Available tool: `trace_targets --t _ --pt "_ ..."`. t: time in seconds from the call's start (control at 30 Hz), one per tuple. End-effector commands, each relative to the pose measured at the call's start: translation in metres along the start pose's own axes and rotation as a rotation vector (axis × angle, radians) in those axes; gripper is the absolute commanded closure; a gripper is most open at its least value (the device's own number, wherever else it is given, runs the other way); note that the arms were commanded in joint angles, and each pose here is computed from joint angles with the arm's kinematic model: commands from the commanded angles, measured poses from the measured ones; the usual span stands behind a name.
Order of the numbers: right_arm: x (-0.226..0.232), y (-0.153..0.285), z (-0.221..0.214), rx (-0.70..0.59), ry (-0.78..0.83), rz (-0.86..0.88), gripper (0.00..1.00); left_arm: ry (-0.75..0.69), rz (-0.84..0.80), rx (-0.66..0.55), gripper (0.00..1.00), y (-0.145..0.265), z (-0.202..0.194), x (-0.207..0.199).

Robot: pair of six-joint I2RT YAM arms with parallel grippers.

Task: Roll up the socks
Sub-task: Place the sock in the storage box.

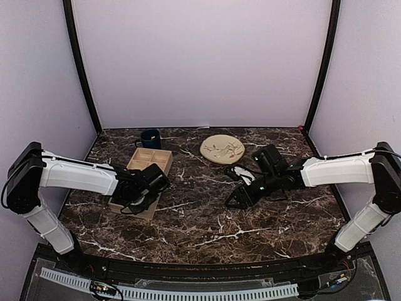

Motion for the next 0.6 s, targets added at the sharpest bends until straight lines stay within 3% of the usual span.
trace_targets --t 0.0,0.3,0.57 --pt "0.004 0.004 0.008 -0.029 0.019 -0.004 0.4 -0.032 0.025 0.087 0.69 0.002 -0.008 0.014" --pt "0.005 0.002 0.009 -0.032 0.022 0.0 0.39 -0.015 -0.027 0.111 0.57 0.019 -0.001 0.007" --pt "0.008 0.003 0.011 -0.038 0.028 0.0 0.39 -0.039 -0.059 0.113 0.55 0.031 0.004 -0.004"
Point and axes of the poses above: each gripper's point midway between its finger pads, its own y axis back along the fingers, its own x axis along the line the jaws close on, z = x × y, the point moved 6 cm from there along y, back along the fingers, and after that the axes turned 9 degrees about y, right-handed, at the moved point
